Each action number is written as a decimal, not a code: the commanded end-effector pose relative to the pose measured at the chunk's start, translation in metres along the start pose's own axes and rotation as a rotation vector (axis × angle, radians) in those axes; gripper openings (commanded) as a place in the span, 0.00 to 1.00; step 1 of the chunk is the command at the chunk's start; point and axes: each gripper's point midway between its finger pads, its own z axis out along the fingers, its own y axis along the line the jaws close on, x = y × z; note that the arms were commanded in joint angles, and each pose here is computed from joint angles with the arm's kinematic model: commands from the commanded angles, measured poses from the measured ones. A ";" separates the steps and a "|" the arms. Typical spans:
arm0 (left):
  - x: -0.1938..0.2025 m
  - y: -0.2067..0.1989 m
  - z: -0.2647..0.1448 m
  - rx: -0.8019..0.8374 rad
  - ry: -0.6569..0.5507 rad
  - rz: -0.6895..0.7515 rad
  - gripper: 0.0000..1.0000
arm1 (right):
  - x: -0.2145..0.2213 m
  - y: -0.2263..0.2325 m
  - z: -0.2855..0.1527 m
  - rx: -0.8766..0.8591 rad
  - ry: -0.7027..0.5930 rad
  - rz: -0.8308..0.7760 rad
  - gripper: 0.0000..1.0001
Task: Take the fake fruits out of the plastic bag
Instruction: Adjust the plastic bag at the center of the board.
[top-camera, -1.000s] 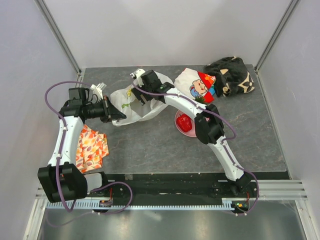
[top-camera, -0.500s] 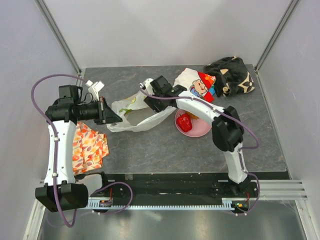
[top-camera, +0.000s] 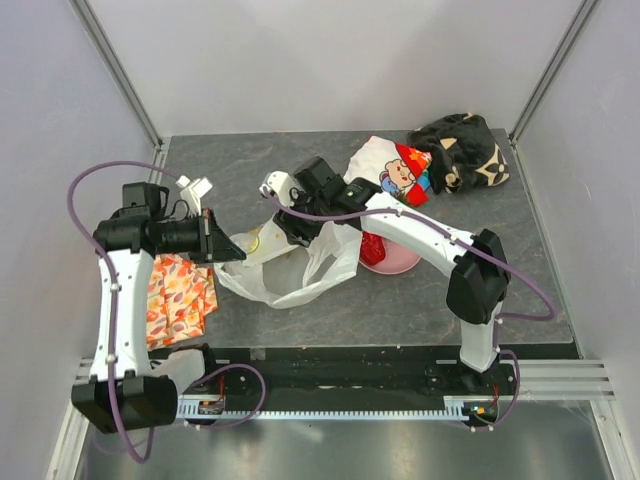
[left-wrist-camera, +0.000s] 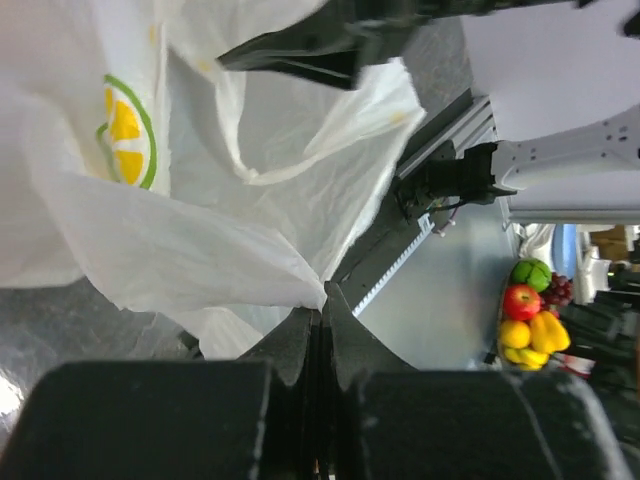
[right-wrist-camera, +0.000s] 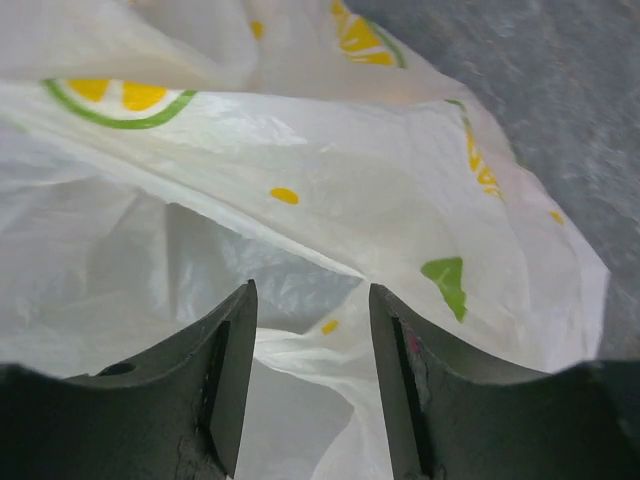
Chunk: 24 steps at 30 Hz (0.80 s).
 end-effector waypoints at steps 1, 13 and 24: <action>-0.004 0.037 0.015 -0.090 0.015 -0.109 0.02 | -0.026 0.044 -0.005 -0.267 -0.126 -0.186 0.55; -0.062 0.045 0.010 -0.172 -0.196 -0.049 0.02 | -0.034 0.083 0.000 -0.439 -0.169 -0.301 0.38; -0.056 0.049 0.015 -0.167 -0.224 -0.102 0.02 | -0.014 0.075 0.082 -0.428 -0.057 -0.183 0.46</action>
